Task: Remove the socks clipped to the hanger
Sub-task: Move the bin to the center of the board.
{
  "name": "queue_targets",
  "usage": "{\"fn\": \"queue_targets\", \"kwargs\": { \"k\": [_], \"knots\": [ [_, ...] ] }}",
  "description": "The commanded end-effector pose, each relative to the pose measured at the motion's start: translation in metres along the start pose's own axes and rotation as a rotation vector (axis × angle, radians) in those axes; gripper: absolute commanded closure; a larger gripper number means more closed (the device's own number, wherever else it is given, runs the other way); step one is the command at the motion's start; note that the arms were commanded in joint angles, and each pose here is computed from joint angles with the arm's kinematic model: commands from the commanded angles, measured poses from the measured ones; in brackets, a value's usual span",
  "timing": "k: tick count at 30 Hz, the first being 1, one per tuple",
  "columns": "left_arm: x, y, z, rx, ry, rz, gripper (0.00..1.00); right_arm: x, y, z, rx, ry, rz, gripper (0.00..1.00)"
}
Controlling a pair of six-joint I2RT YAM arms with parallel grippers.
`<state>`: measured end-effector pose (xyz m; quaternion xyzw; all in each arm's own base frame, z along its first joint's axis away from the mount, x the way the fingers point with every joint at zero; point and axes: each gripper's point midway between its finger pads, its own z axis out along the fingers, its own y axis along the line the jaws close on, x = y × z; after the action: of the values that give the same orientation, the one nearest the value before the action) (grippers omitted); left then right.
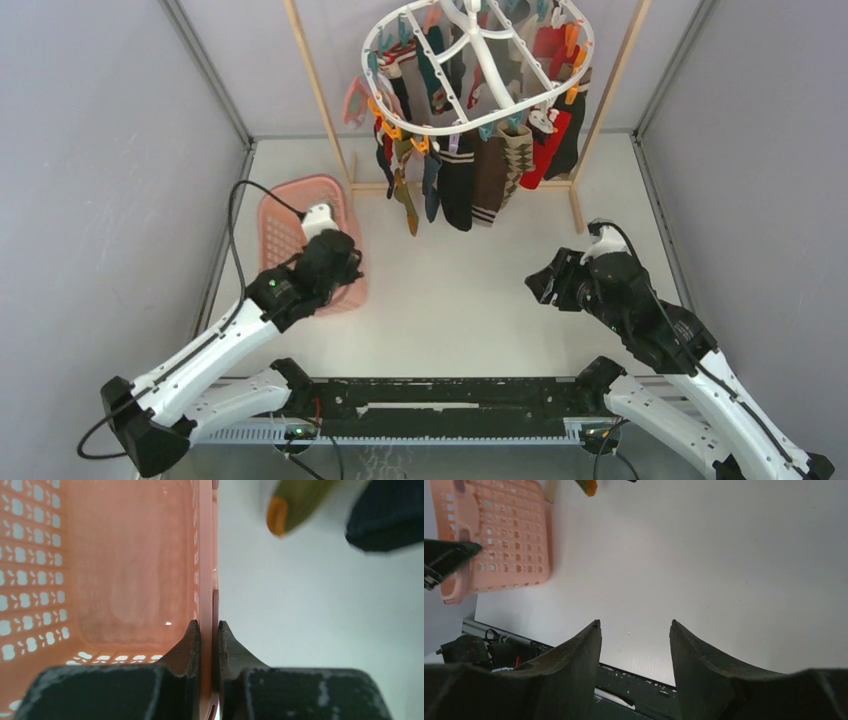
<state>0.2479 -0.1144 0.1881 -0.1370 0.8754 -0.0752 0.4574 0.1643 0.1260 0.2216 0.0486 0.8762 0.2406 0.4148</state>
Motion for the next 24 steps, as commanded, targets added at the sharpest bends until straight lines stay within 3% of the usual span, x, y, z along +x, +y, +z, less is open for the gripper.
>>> {"fn": "queue_targets", "kwargs": {
  "k": [1, 7, 15, 24],
  "knots": [
    [0.033, -0.032, -0.018, 0.087, 0.050, 0.041, 1.00, -0.009, 0.007, -0.014, -0.029, -0.021, -0.004, 0.40],
    [0.069, -0.089, -0.054, 0.211, 0.129, 0.252, 0.99, -0.021, 0.008, -0.024, -0.017, -0.045, -0.018, 0.40],
    [0.120, -0.157, -0.092, 0.394, 0.183, 0.647, 0.99, -0.032, 0.004, -0.032, 0.009, -0.083, -0.026, 0.39],
    [0.149, -0.203, -0.130, 0.722, 0.228, 0.796, 0.97, -0.045, -0.006, -0.048, 0.051, -0.136, -0.031, 0.39]
  ]
}}
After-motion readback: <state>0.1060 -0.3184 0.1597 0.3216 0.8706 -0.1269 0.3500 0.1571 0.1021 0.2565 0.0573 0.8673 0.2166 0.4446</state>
